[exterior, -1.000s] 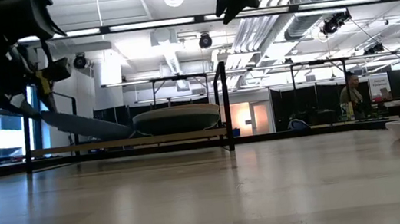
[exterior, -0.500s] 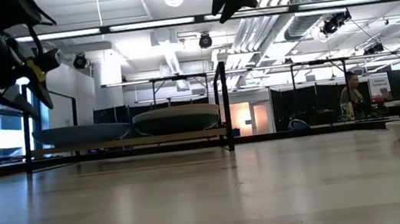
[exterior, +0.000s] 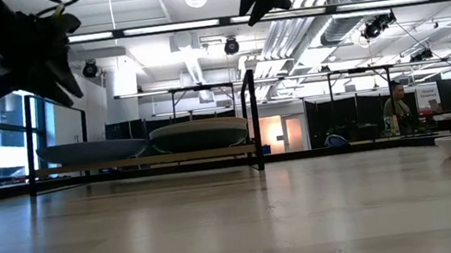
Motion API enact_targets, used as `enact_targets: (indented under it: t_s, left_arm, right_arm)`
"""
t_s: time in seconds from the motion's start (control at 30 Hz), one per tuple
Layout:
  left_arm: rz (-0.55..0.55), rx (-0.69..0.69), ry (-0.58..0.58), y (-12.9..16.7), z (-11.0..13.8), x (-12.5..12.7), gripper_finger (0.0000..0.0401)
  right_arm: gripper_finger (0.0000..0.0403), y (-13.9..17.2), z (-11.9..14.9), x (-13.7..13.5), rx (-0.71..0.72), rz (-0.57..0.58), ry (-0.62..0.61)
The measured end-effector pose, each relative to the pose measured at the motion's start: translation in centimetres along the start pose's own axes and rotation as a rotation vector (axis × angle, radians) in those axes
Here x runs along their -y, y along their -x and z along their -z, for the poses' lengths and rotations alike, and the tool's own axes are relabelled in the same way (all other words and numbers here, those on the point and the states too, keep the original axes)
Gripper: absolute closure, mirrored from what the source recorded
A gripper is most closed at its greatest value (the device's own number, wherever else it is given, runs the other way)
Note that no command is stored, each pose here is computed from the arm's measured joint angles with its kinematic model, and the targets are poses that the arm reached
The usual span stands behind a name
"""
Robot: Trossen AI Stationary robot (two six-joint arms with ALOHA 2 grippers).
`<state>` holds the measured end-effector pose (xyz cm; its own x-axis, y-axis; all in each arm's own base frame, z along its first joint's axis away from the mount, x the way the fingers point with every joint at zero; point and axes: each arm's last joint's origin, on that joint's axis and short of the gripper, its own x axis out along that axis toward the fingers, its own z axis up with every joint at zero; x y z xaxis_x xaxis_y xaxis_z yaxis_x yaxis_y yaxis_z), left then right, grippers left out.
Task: Place and stack plates onto a shelf
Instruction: Put the blue plate into the shelf
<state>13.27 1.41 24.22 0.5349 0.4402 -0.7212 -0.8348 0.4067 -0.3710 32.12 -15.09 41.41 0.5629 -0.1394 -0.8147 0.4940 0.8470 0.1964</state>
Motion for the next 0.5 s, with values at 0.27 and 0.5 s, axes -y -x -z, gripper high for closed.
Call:
enact_targets:
  t_s: [0.27, 0.5]
  left_arm:
    - [-0.142, -0.149, -0.110, -2.5, 1.9, 1.0, 0.0397]
    - [-0.337, -0.284, -0.270, -4.1, 3.6, 0.7, 0.0401]
  right_arm:
    - [0.0252, 0.0, 0.8, -0.3, -0.076, 0.002, 0.021]
    - [0.0252, 0.0, 1.0, -0.7, -0.090, 0.007, 0.034]
